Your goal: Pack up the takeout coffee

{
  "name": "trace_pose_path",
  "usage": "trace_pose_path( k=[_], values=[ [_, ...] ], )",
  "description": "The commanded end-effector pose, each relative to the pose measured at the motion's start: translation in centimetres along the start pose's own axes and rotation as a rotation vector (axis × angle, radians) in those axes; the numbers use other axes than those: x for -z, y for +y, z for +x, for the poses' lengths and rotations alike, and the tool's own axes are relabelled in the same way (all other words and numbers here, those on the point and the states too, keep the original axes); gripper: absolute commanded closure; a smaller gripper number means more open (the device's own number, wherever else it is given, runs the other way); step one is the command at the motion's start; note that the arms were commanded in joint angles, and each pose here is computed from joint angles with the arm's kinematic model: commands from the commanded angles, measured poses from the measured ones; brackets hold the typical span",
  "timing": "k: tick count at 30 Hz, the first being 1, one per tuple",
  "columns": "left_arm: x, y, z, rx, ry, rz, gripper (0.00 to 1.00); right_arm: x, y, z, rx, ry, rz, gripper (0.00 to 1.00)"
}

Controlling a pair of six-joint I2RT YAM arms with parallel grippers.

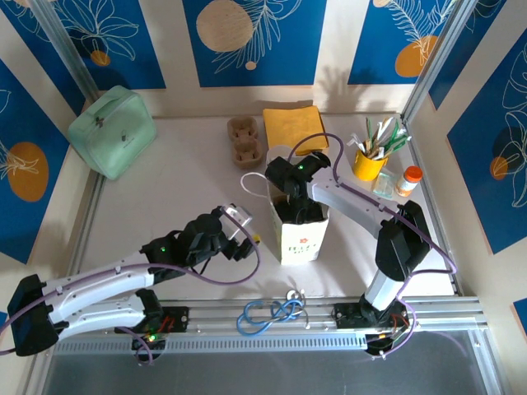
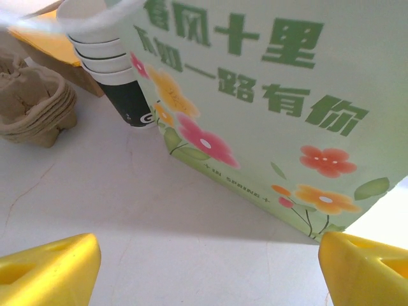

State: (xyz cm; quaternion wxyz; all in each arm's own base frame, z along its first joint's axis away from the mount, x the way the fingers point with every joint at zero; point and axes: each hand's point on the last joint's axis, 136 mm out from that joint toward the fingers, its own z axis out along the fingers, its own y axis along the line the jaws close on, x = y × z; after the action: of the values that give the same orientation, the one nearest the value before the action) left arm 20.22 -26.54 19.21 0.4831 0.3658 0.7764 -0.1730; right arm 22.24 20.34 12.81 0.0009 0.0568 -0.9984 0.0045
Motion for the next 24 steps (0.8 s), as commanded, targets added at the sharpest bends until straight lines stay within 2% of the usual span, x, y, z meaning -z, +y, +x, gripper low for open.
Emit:
trace_pose_path(
  k=[1, 6, 9, 24],
  values=[
    [0.3, 0.2, 0.9, -0.004, 0.020, -0.014, 0.12, 0.5, 0.8, 0.3, 0.010, -0.015, -0.033, 0.15],
    [0.3, 0.3, 0.9, -0.006, 0.021, -0.018, 0.11, 1.3, 0.5, 0.2, 0.021, -0.032, -0.021, 0.10],
    [0.3, 0.4, 0.9, -0.007, 0.021, -0.024, 0.12, 1.4, 0.6, 0.3, 0.037, -0.032, -0.035, 0.03],
    [0.4, 0.4, 0.6, -0.008, 0.021, -0.027, 0.12, 2.9, -0.2, -0.2, 0.028, -0.082, -0.005, 0.05]
  ],
)
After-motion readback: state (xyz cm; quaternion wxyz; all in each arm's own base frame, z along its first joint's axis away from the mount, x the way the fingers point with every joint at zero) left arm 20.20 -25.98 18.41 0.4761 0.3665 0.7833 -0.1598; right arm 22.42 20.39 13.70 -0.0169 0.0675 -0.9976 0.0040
